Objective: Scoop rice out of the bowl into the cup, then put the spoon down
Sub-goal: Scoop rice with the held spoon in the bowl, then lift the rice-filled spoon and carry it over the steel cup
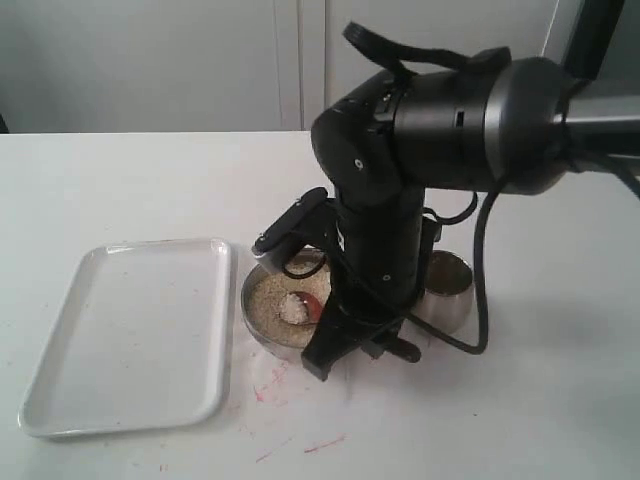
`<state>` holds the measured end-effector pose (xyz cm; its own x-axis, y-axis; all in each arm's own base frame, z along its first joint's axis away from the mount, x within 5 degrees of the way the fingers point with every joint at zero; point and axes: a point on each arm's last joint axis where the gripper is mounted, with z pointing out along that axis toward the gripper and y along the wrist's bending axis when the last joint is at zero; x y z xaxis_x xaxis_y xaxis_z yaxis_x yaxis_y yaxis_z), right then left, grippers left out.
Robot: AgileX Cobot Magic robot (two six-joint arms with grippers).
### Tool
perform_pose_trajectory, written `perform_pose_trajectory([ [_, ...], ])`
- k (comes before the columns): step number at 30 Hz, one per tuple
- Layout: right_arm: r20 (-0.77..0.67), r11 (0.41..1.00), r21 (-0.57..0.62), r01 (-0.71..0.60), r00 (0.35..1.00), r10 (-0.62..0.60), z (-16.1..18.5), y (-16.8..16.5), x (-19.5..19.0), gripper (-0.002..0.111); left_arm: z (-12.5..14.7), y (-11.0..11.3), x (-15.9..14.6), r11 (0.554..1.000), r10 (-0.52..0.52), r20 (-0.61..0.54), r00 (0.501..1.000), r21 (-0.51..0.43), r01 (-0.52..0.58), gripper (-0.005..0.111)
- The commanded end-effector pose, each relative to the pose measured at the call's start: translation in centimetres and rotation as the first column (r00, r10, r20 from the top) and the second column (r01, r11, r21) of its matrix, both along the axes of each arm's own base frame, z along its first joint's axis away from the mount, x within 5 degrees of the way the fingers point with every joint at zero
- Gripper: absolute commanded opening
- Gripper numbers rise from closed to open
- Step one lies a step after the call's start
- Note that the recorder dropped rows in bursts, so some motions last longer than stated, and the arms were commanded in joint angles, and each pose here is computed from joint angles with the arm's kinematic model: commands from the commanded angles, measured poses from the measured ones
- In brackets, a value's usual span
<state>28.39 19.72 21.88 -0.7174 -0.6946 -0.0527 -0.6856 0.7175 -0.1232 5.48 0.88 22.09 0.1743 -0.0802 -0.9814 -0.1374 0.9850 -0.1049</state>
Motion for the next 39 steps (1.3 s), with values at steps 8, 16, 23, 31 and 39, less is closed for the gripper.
perform_pose_trajectory([
  [8,0.122,0.987,0.161,0.006,0.992,-0.026,-1.0,-1.4,-2.2,0.0,-0.1,0.0,0.0,1.0,-0.004,0.006,1.0,-0.009,0.004,0.014],
  [16,0.159,0.981,0.194,0.029,0.985,-0.061,-0.5,-2.5,-2.7,0.0,0.0,0.0,0.0,1.0,-0.004,0.008,1.0,-0.009,0.004,0.014],
  [23,0.164,0.978,0.204,0.034,0.984,-0.068,0.6,-2.9,-3.2,0.0,-0.1,0.0,0.0,1.0,-0.004,0.005,1.0,-0.009,0.004,0.014],
  [31,0.125,0.96,0.267,0.085,0.985,-0.122,2.9,-5.2,-3.6,0.0,-0.1,0.0,0.0,1.0,-0.004,0.005,1.0,-0.009,0.004,0.014],
  [39,0.153,0.941,0.301,0.157,0.966,-0.21,5.6,-8.3,-4.2,0.0,-0.1,0.0,0.0,1.0,-0.004,0.005,1.0,-0.009,0.004,0.014],
])
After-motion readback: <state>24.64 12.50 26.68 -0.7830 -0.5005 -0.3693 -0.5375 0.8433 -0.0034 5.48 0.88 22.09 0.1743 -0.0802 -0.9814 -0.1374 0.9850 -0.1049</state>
